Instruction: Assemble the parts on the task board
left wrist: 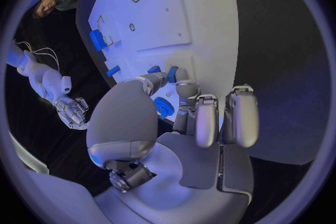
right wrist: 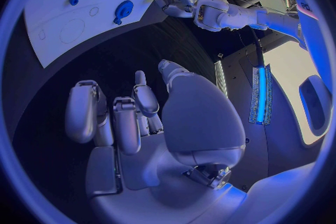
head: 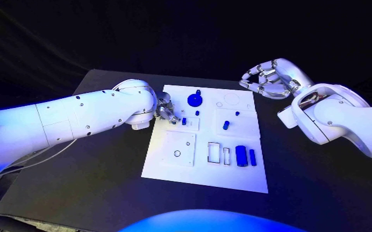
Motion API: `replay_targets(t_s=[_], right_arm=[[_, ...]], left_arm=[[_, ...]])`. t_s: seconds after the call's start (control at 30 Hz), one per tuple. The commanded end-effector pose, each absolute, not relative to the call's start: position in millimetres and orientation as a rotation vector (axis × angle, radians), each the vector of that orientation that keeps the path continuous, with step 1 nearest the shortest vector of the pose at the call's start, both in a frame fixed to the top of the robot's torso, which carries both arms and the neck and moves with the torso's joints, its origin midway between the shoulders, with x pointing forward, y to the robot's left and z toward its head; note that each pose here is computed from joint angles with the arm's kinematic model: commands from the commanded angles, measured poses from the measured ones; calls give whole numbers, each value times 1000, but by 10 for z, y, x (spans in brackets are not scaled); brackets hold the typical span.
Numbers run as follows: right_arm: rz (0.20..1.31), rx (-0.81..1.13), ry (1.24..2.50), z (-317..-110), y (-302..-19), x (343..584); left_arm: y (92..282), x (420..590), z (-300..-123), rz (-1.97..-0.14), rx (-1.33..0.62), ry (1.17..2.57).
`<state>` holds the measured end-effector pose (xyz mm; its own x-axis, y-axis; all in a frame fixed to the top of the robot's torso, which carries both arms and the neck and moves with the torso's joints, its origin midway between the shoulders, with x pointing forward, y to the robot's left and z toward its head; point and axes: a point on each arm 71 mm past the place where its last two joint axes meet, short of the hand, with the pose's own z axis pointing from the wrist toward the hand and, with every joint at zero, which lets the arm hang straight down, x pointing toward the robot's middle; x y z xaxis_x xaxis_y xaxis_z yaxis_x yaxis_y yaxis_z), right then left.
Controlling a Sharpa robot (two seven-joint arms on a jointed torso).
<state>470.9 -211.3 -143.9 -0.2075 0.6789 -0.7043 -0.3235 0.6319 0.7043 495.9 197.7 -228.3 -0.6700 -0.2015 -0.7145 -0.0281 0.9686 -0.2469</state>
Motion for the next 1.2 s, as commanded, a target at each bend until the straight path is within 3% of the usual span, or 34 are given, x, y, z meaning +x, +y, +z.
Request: replay_targets(t_s=[0.03,1.2], right_arm=[[944,290,1526,-1438,-2100,4700],[940,289,1523,-1436,-2108,4702]], left_arm=[[1972,4936,-2319,-240,-115,2315],[1993,4966,-2303,-262,-161,2280]])
